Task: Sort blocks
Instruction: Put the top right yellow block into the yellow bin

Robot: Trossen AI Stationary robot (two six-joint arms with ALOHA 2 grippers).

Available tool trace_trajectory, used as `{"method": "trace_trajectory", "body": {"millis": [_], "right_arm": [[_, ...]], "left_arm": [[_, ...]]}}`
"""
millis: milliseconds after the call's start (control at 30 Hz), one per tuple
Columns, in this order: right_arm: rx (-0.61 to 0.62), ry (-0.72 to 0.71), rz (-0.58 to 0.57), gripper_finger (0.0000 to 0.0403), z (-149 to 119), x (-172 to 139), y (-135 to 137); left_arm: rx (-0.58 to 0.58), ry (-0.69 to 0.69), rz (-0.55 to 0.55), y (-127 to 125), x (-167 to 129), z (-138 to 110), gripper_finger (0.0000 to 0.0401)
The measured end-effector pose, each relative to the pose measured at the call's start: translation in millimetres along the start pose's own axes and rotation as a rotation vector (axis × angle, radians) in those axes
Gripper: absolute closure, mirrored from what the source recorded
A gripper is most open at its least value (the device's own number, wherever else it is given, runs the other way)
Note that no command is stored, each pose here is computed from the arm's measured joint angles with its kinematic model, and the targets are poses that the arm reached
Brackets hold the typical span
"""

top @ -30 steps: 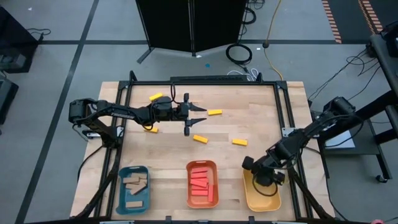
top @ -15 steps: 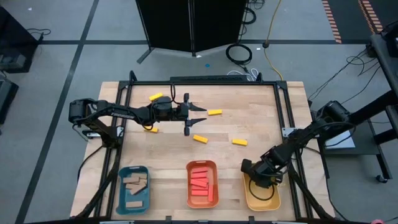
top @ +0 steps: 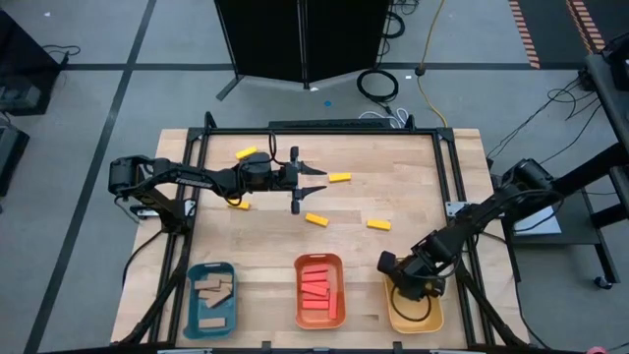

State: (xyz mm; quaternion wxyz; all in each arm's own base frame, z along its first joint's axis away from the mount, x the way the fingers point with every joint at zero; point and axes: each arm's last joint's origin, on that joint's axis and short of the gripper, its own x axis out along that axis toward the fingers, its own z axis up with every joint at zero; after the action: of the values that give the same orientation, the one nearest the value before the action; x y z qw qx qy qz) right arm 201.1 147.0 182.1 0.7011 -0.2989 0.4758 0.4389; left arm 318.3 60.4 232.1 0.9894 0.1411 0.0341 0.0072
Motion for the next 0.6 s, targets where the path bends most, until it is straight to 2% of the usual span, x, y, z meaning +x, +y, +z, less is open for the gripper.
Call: {"method": "trace_trajectory", "body": {"millis": [300,600], "right_arm": [[0.275,-0.042,0.015,0.0293,10.3,-8.7,-2.8],[0.444,-0.049,0.049,0.0282,10.8,-8.8,-1.9]], "left_arm": [[0.000,0.000,0.000,0.0,0.0,0.0,0.0232],[-0.001,0.000,0.000,0.0,0.0,0.0,0.0232]]}}
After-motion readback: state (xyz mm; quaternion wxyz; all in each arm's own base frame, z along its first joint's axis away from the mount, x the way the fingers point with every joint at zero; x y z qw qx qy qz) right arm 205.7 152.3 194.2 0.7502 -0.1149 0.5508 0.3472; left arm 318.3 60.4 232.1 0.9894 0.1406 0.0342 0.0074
